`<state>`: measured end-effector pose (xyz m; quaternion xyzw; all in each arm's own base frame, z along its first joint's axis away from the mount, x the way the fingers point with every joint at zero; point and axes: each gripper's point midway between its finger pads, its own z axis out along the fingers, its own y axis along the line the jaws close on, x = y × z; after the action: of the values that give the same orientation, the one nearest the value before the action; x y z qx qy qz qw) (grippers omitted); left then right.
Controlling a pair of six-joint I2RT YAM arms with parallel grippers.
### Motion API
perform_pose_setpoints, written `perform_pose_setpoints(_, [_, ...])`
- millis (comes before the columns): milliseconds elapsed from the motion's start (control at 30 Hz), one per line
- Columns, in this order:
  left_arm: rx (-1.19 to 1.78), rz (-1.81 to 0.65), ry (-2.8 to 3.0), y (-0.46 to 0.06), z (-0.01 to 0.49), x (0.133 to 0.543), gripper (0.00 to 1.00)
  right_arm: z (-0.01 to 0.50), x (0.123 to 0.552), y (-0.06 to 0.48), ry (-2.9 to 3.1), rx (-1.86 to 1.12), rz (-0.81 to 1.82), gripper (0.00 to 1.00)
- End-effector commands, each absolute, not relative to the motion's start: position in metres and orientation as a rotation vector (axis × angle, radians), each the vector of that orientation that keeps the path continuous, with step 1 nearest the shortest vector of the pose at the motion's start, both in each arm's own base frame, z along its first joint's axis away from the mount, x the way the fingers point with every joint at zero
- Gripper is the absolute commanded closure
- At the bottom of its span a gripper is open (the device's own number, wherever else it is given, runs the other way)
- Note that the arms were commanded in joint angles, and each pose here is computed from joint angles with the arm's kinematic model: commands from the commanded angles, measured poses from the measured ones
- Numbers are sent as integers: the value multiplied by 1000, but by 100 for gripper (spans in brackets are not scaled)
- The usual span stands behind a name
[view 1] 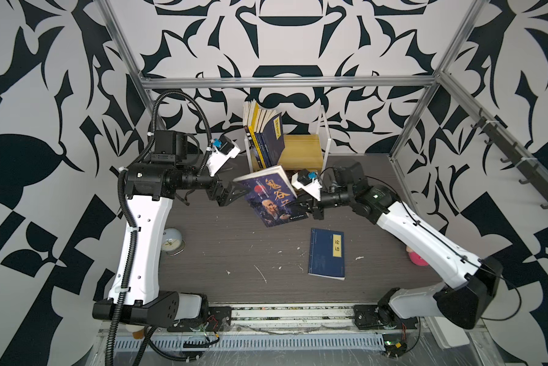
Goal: Stacking books/files
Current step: Pass the book.
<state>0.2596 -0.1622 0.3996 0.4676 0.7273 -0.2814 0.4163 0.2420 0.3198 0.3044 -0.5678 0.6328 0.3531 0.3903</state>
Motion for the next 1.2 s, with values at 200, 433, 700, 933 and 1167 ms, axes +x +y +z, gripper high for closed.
perform_pose_setpoints(200, [1321,-898,1877,-169,345,232,0,297,220,333,1499,-1682,797,100])
perform_pose_setpoints(433, [1352,-1033,1882,-179,323,214,3,302,224,344,1471,-1703,786,100])
perform_pose_setpoints(700, [1305,-1086,1912,-184,311,218,44,307,225,350,1442,-1708,790,100])
perform_pose_setpoints(933, [1021,-1223,1908,-181,335,244,100,300,251,344,1477,-1595,593,60])
perform_pose_setpoints(1167, [318,-1402,2072,-148,322,299,100,309,271,338,1349,-1433,43,31])
